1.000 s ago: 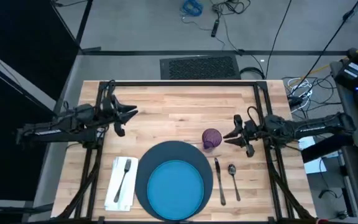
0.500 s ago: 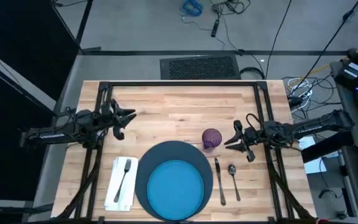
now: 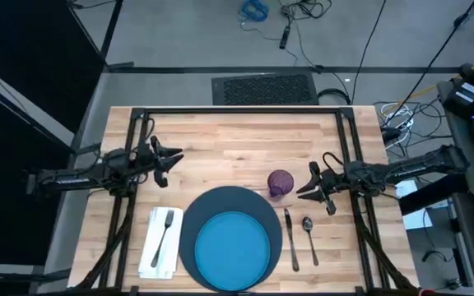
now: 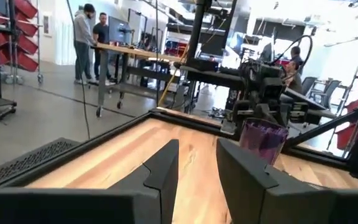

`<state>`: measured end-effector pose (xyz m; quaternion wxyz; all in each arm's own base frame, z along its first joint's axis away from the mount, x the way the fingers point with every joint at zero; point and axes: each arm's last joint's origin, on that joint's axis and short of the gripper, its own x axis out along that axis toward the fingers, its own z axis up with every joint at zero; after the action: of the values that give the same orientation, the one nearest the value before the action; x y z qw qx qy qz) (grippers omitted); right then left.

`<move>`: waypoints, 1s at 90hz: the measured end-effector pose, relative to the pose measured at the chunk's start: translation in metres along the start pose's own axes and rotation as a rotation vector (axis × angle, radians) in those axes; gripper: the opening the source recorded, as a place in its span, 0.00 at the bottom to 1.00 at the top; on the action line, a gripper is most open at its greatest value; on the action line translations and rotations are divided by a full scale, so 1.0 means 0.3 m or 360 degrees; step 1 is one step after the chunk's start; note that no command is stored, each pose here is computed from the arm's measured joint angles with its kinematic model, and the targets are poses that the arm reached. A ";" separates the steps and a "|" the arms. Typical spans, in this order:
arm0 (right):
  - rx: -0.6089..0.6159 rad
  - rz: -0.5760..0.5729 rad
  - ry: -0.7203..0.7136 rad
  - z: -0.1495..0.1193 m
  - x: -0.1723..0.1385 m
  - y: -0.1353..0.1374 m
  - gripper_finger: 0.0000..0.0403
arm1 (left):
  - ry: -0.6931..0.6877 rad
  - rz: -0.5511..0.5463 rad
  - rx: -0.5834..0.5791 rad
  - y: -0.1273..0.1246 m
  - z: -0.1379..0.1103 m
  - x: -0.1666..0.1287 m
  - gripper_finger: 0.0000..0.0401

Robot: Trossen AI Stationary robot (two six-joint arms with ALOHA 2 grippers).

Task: Set table place
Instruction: Return to Home Position

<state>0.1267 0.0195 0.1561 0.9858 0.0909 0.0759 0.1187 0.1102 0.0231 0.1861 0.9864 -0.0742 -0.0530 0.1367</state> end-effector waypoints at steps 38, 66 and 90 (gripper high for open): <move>0.0068 -0.0104 0.0092 -0.021 -0.001 -0.009 0.15 | 0.0007 0.0079 0.0013 0.008 -0.019 -0.001 0.23; 0.0080 -0.0102 0.0100 -0.023 -0.001 -0.008 0.15 | -0.0036 -0.0072 0.0051 -0.006 -0.024 -0.003 0.23; 0.0049 -0.0102 0.0103 -0.023 -0.001 -0.009 0.15 | 0.0316 -0.0088 0.0114 -0.004 -0.095 -0.007 0.23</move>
<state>0.1259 0.0181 0.1489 0.9847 0.0996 0.1126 0.0887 0.1119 0.0177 0.1582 0.9922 -0.0504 0.0479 0.1031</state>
